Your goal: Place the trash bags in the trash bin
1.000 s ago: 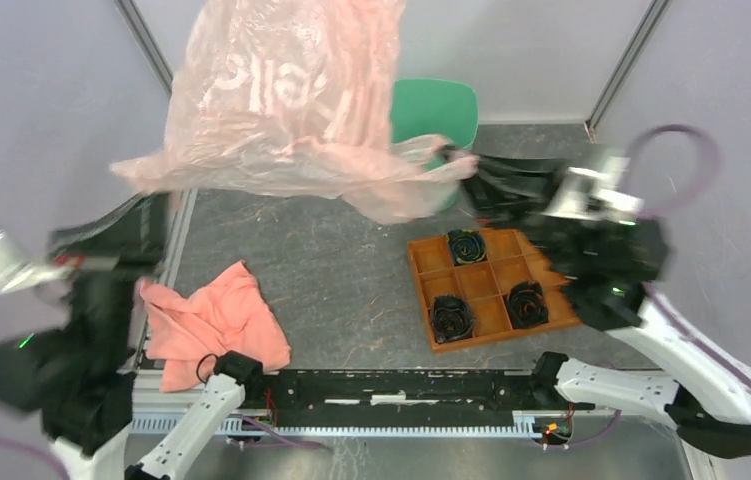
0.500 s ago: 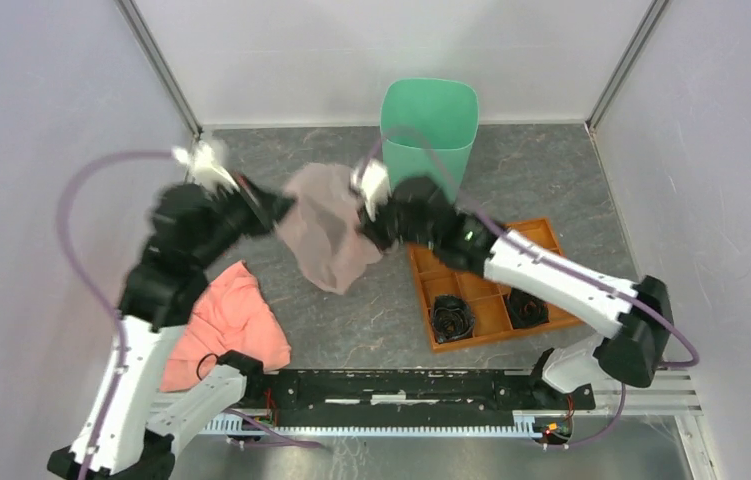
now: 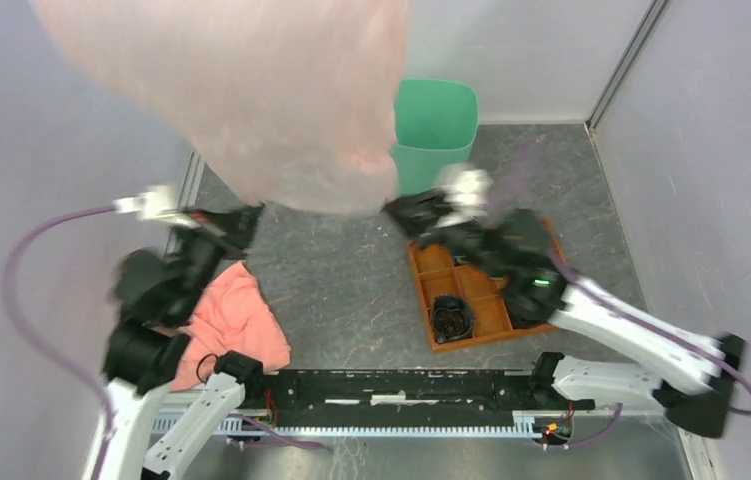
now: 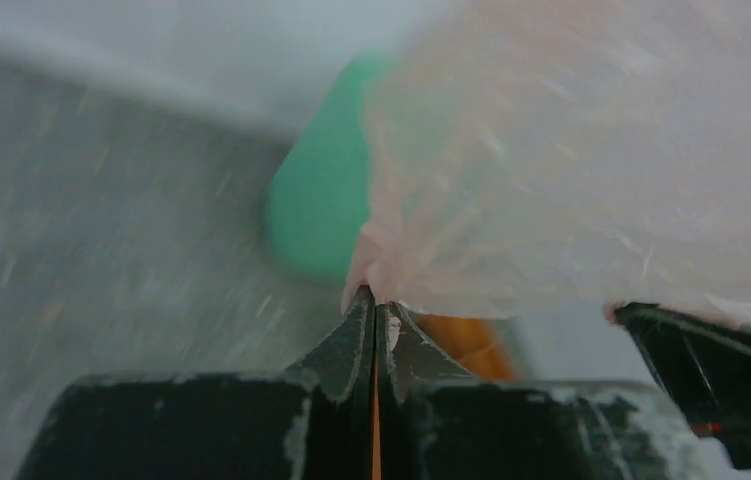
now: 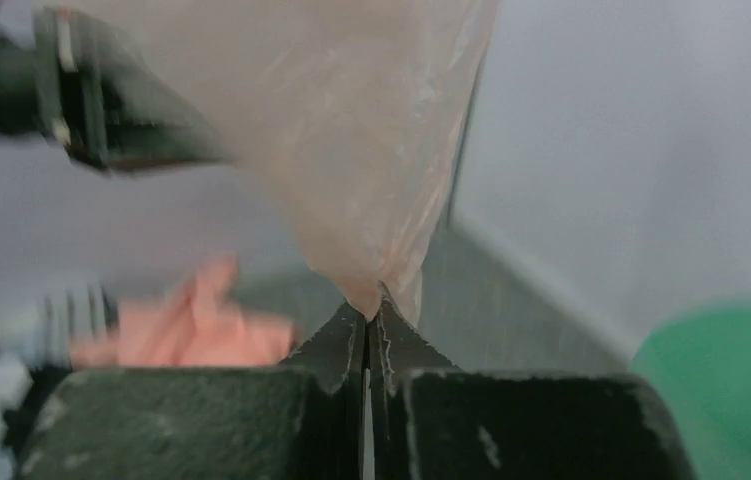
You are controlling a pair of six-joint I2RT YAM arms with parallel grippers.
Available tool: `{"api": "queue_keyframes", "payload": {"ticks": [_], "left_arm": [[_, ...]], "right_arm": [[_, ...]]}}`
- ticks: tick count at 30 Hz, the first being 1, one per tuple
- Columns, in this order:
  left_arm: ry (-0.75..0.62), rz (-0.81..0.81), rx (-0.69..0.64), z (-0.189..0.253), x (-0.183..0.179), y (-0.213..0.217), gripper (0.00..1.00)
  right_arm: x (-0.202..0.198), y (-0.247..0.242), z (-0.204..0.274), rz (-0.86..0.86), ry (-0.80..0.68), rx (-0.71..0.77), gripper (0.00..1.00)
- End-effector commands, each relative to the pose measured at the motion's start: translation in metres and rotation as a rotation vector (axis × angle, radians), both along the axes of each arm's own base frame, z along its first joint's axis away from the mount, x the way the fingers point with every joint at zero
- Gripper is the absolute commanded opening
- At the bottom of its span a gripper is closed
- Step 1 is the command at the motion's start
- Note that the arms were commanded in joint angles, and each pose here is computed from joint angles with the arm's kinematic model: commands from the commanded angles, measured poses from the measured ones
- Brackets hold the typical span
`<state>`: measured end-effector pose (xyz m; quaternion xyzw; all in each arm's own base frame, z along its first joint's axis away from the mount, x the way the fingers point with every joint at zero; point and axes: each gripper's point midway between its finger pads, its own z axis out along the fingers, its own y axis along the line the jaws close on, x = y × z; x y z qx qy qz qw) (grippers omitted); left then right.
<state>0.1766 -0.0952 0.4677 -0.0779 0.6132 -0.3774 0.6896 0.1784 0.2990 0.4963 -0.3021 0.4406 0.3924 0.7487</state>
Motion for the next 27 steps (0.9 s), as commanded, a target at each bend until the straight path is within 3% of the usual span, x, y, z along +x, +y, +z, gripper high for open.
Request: {"api": "queue_keyframes", "payload": {"ticks": [1,3,4,8,12,15,18,21,24,27], "left_arm": [[0.725,0.199,0.197,-0.24,0.037,0.018,0.02],[0.734,0.117,0.176,-0.259,0.034,0.003,0.02],[0.687,0.06,0.154,-0.249,0.035,-0.007,0.02],[0.44,-0.074,0.135,-0.148,0.038,-0.029,0.02],[0.137,-0.235,0.138,-0.024,0.012,-0.047,0.02],[0.024,-0.195,0.103,0.021,-0.003,-0.035,0.02],[0.086,-0.061,0.091,0.002,0.003,-0.012,0.02],[0.285,0.078,0.124,-0.063,0.019,0.008,0.02],[0.439,0.154,0.162,-0.115,0.023,0.02,0.02],[0.515,0.145,0.179,-0.144,0.023,0.018,0.02]], "right_arm": [[0.056,0.041,-0.29,-0.13,0.508,-0.589,0.0],[0.05,0.046,-0.314,-0.084,0.56,-0.635,0.0],[0.047,0.05,-0.306,-0.056,0.552,-0.628,0.0],[0.055,0.058,-0.2,-0.054,0.391,-0.497,0.0],[0.044,0.047,-0.08,-0.028,0.212,-0.34,0.0],[0.032,0.029,-0.045,-0.031,0.138,-0.23,0.01],[0.039,0.021,-0.085,-0.083,0.193,-0.227,0.0],[0.048,0.031,-0.163,-0.077,0.377,-0.328,0.0],[0.036,0.049,-0.238,0.045,0.546,-0.411,0.01],[0.023,0.068,-0.268,0.162,0.634,-0.466,0.0]]}}
